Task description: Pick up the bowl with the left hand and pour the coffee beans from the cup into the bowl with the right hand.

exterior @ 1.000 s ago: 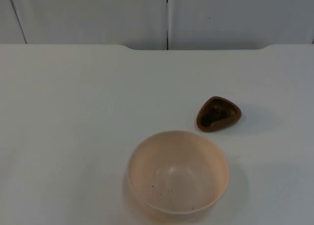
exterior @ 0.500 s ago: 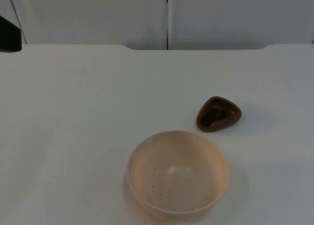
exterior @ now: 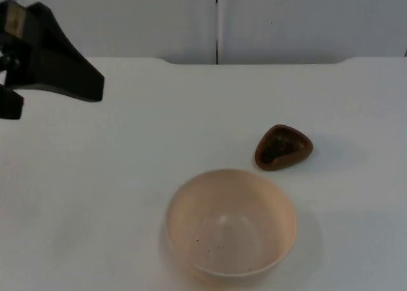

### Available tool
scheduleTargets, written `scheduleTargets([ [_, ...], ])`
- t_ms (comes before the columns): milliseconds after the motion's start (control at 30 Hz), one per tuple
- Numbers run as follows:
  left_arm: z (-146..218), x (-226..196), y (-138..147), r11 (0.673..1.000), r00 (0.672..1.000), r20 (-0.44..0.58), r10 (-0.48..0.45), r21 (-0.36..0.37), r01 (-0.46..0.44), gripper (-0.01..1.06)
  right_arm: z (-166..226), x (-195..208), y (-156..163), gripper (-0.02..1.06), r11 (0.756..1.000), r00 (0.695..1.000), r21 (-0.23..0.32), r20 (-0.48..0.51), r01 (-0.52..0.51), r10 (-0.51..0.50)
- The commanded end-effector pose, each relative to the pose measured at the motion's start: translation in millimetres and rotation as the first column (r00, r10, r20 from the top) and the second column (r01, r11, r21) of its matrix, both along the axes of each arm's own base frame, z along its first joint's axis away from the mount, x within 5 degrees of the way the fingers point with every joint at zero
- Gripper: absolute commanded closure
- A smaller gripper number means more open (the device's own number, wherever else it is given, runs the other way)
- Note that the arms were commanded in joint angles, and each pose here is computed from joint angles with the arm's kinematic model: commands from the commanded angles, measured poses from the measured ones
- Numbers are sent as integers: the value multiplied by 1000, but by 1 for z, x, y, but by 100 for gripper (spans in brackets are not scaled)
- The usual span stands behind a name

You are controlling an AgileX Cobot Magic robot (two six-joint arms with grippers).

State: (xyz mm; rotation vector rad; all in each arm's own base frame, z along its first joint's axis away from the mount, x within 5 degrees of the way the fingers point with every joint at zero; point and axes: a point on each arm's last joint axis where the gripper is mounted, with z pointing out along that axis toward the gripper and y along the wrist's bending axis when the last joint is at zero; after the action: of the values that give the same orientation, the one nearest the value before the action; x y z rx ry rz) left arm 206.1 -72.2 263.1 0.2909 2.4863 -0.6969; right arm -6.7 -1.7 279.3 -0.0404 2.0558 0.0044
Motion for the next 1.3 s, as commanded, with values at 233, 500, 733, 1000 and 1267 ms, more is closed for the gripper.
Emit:
scheduleTargets([
  [233, -25, 10, -35, 995, 994, -55, -95, 33, 97, 4, 1, -1, -1, -1, 1000, 1000, -15, 9, -4, 4],
  [500, -52, 25, -44, 993, 986, -139, -90, 69, 100, 4, 1, -1, -1, -1, 1000, 1000, -15, 9, -4, 4],
  [733, -66, 44, -49, 991, 978, -192, -77, 95, 96, 4, 1, -1, -1, -1, 1000, 1000, -15, 9, -4, 4],
  [1000, -88, 64, -57, 987, 958, -272, -86, 106, 119, 4, 1, -1, -1, -1, 1000, 1000, -15, 9, -4, 4],
  [1267, -114, 69, -60, 985, 934, -349, -73, 119, 121, 4, 1, -1, -1, -1, 1000, 1000, -15, 9, -4, 4],
])
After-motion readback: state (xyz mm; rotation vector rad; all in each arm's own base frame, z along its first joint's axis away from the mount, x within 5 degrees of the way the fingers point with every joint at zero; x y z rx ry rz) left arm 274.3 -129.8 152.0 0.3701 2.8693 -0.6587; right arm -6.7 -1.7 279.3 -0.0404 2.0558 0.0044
